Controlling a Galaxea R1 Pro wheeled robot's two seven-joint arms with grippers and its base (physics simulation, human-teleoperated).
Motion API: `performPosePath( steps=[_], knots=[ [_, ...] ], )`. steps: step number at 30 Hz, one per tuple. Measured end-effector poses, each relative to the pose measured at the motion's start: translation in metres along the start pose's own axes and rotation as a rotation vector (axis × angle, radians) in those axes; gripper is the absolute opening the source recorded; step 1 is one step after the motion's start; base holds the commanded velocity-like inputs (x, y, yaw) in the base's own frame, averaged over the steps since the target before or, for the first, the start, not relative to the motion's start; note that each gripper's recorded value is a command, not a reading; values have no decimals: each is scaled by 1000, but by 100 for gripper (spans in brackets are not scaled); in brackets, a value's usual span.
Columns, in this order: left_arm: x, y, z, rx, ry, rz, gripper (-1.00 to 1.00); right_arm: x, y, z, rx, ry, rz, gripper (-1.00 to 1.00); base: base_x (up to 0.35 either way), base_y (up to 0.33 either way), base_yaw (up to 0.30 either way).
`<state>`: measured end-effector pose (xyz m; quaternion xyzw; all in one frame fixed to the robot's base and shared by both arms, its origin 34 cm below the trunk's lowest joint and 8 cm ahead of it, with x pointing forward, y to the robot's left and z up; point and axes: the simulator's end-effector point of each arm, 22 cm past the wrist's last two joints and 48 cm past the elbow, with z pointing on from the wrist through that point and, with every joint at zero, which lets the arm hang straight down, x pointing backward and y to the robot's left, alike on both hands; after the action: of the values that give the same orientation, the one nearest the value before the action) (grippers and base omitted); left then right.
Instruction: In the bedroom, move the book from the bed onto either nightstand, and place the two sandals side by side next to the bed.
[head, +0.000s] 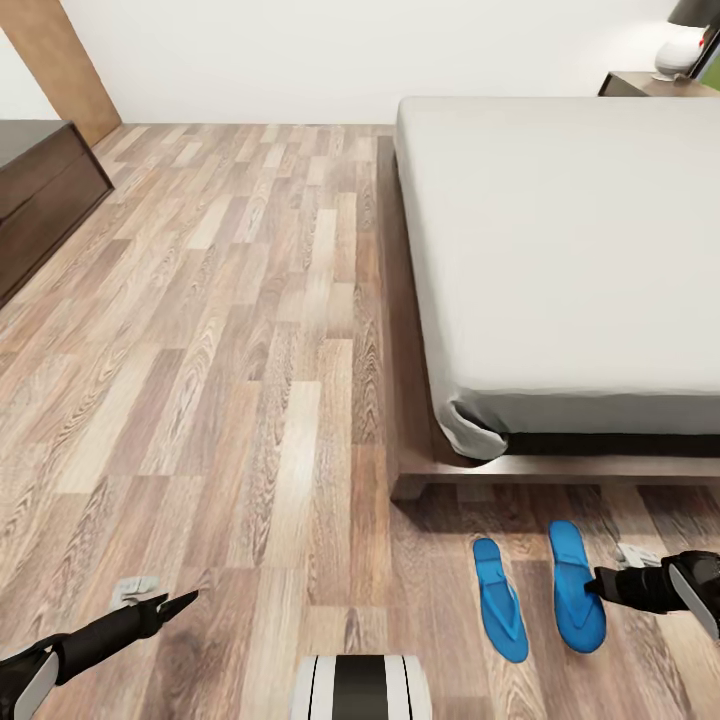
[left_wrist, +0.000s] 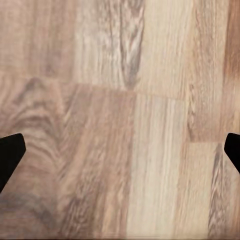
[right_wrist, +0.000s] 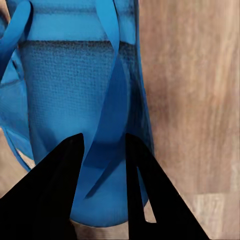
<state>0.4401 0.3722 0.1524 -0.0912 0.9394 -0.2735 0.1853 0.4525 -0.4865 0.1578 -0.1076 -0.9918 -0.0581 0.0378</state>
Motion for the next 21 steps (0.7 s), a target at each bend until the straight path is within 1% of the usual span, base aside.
performPosePath(
  steps=[5, 7, 21],
  knots=[
    [0, 0, 0, 0, 0, 0, 100, 1, 2, 1, -1, 2, -3, -100, 0, 307, 0],
    [0, 0, 0, 0, 0, 0, 100, 1, 2, 1, -1, 2, -3, -100, 0, 184, 0],
    [0, 0, 0, 0, -2, 0, 100, 1, 2, 1, -1, 3, -3, -100, 0, 17, 0]
  ],
)
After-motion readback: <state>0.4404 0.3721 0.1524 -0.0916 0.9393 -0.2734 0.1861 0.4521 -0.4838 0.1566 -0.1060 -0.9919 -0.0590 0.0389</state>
